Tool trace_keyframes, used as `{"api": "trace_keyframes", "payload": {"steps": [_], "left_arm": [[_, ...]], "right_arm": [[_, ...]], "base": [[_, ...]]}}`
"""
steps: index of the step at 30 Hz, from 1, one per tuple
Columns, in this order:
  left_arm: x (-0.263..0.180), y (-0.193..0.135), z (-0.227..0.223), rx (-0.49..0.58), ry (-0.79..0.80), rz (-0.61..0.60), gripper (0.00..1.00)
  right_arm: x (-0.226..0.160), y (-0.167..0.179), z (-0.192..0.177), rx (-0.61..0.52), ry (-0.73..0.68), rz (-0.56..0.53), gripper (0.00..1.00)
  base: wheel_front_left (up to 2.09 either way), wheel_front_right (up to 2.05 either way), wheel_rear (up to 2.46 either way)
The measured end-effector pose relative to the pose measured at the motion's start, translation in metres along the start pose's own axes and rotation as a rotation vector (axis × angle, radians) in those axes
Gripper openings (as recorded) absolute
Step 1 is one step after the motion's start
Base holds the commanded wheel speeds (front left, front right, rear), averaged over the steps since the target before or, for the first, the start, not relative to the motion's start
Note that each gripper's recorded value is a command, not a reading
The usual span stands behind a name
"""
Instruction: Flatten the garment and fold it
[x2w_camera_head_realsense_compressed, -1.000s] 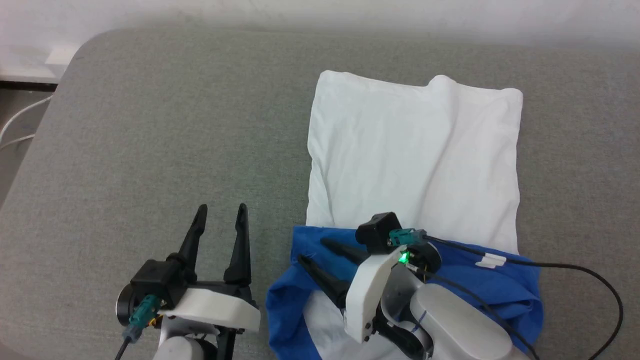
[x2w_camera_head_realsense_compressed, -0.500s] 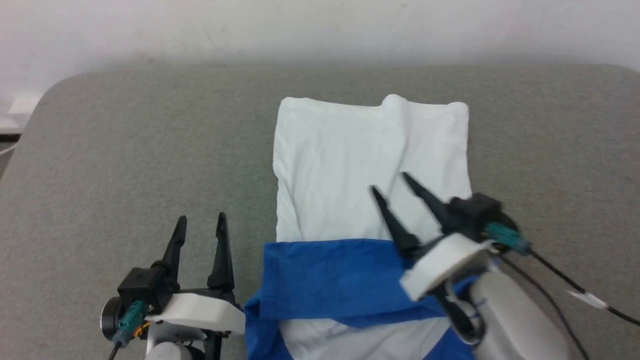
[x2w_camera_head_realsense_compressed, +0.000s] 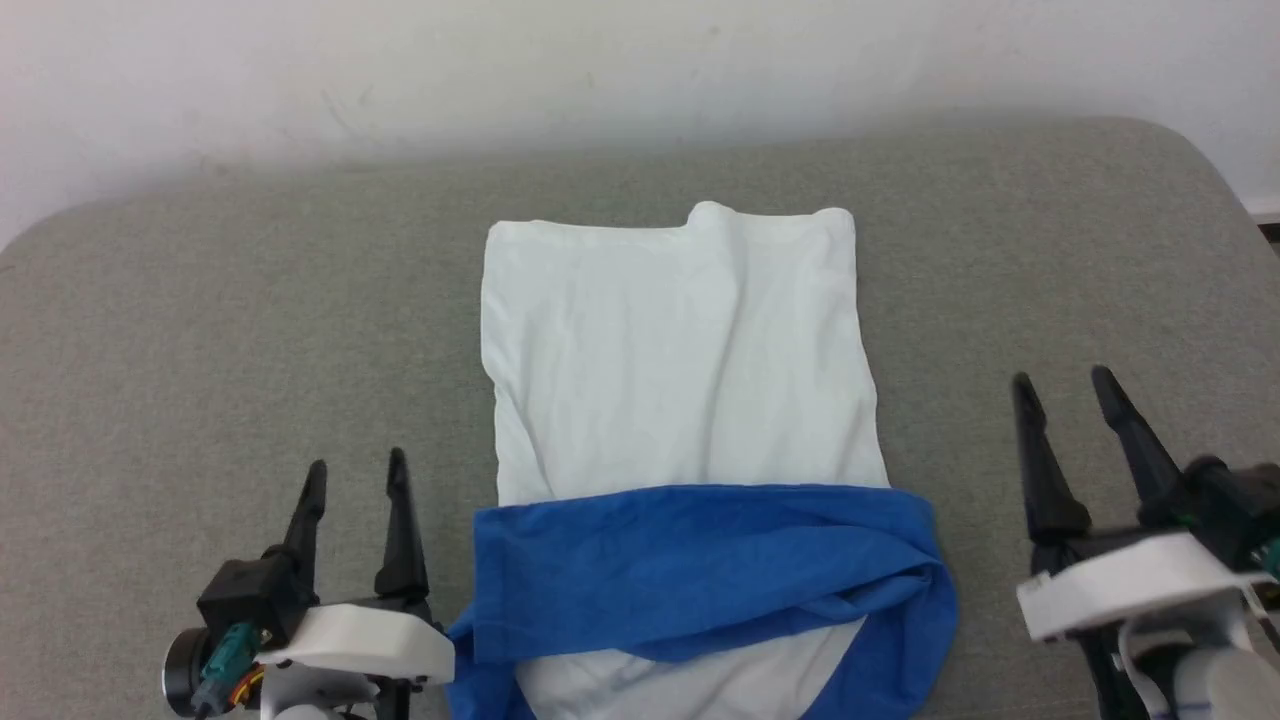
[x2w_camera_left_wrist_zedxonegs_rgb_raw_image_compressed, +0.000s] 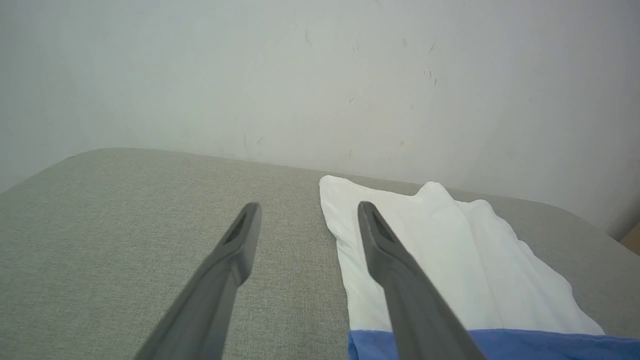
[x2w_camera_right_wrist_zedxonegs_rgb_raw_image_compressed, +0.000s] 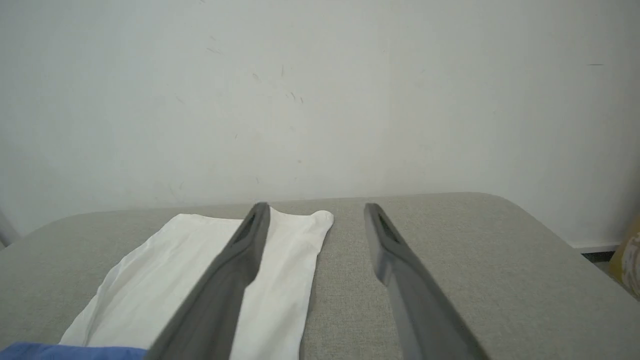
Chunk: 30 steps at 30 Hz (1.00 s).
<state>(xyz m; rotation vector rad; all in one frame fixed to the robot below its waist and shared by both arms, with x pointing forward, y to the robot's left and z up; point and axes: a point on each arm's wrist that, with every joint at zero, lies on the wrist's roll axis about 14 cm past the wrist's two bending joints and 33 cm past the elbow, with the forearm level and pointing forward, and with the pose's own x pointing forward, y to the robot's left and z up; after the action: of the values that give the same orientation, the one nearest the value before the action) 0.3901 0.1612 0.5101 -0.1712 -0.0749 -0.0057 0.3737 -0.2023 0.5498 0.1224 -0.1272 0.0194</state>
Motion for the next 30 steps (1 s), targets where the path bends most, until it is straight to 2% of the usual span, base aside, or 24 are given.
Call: {"api": "trace_keyframes", "payload": {"steps": [8,13,17,23,26,30], "left_arm": [[0.019,-0.004,-0.001,0.027,0.017,-0.034,1.0],[0.075,-0.02,0.026,0.026,-0.041,-0.116,1.0],[0.128,-0.035,0.035,0.04,-0.025,-0.184,1.0],[0.195,-0.054,0.008,0.059,0.166,-0.273,1.0],[0.22,-0.052,-0.021,0.057,0.315,-0.276,1.0],[0.236,-0.047,-0.07,0.109,0.54,-0.284,1.0]], "right_arm": [[-0.019,-0.013,0.003,-0.011,0.041,-0.054,1.0],[-0.009,-0.015,-0.005,0.008,0.064,-0.059,1.0],[0.008,-0.012,-0.015,0.02,0.08,-0.048,1.0],[0.031,-0.005,-0.036,0.036,0.102,-0.023,1.0],[0.041,-0.004,-0.048,0.048,0.114,-0.015,1.0],[0.05,-0.003,-0.065,0.07,0.136,-0.013,1.0]], "base": [[0.0,0.0,0.0],[0.0,0.0,0.0],[0.0,0.0,0.0],[0.0,0.0,0.0],[0.0,0.0,0.0],[0.0,0.0,0.0]]}}
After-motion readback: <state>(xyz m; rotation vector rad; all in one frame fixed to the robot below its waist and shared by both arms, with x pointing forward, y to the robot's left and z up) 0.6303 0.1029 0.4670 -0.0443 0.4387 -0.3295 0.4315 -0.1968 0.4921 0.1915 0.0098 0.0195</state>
